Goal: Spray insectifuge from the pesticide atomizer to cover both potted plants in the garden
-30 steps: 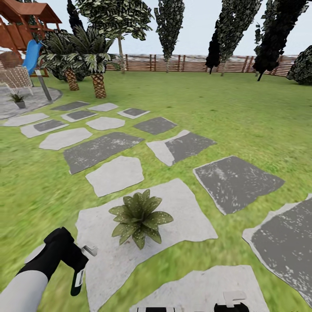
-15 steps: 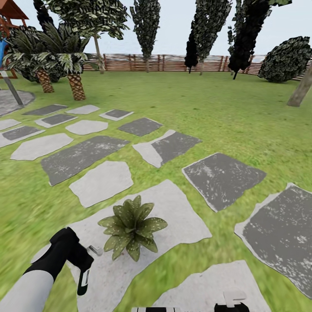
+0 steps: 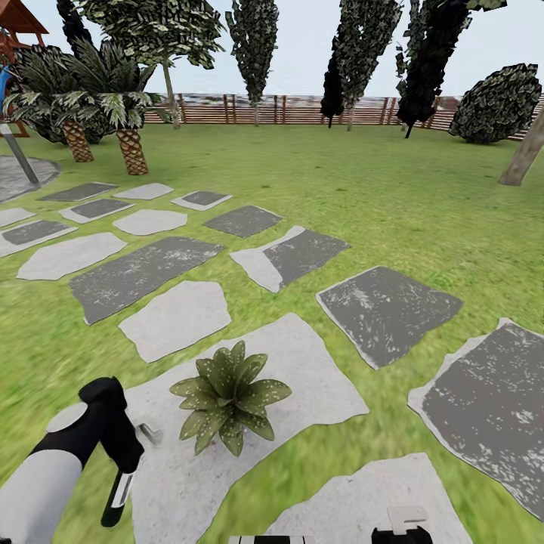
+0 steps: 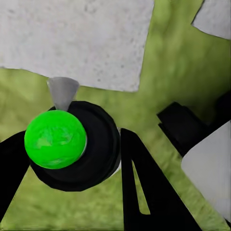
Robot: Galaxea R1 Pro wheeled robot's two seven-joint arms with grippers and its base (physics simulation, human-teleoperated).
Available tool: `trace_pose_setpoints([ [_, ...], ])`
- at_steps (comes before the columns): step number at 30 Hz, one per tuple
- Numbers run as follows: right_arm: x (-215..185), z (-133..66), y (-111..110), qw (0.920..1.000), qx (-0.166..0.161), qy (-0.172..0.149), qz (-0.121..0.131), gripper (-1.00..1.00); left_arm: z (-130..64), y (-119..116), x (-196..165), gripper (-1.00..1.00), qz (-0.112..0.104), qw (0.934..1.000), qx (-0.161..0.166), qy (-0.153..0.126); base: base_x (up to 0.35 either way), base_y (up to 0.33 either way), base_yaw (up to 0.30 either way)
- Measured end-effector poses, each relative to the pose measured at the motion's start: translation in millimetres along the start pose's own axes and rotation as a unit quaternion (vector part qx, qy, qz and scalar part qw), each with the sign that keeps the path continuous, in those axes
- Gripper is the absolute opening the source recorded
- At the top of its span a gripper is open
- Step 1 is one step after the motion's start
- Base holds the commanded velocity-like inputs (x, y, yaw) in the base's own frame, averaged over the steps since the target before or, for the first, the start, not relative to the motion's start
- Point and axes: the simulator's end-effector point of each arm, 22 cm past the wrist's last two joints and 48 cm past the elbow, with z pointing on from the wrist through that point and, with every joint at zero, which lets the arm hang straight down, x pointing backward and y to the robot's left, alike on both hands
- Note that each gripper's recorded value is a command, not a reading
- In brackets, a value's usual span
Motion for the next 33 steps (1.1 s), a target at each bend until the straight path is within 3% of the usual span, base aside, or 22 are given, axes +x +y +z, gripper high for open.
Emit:
trace_pose_setpoints([
  [5, -2, 0.9, -4, 1.0, 0.002, -0.006, 0.001, 1.0, -11.9, 2, -10, -1.0, 0.004, 1.0, -0.005, -0.001, 0.0, 0.153, 0.0],
  [9, -7, 2.2, -13, 0.9997, 0.007, -0.024, 0.004, 1.0, -32.4, 5, -30, -1.0, 0.011, 0.9997, -0.009, -0.022, 0.0, 0.091, 0.0],
  [10, -5, 2.1, -14, 0.9997, 0.008, -0.023, 0.004, 1.0, -44.1, 9, -40, -1.0, 0.017, 0.9993, -0.018, -0.029, 0.0, 0.011, 0.0],
  [12, -1, 1.9, -15, 0.9998, 0.008, -0.019, 0.003, 1.0, -66.0, 19, -55, -1.0, 0.045, 0.9972, -0.058, -0.015, 0.0, 0.005, 0.0],
  [14, 0, 1.9, -15, 0.9998, 0.008, -0.019, 0.003, 1.0, -76.4, 22, -64, -1.0, 0.068, 0.994, -0.085, 0.002, 0.0, 0.002, 0.0],
  [17, 1, 1.8, -15, 0.9998, 0.008, -0.018, 0.003, 1.0, -88.1, 13, -88, -1.0, 0.093, 0.9907, -0.1, -0.001, 0.0, 0.0, 0.0],
  [25, 0, 1.7, -14, 0.9998, 0.008, -0.019, 0.003, 1.0, -116.3, -8, -136, -1.0, 0.123, 0.9863, -0.106, -0.029, 0.0, 0.0, 0.119],
  [30, 0, 1.7, -15, 0.9998, 0.011, -0.019, 0.003, 1.0, -105.6, -31, -148, -1.0, 0.136, 0.9872, -0.081, -0.02, 0.0, 0.0, 0.143],
  [33, 0, 1.8, -16, 0.9998, 0.012, -0.018, 0.003, 1.0, -112.8, -36, -159, -1.0, 0.142, 0.9862, -0.081, -0.026, 0.0, -0.12, 0.011],
])
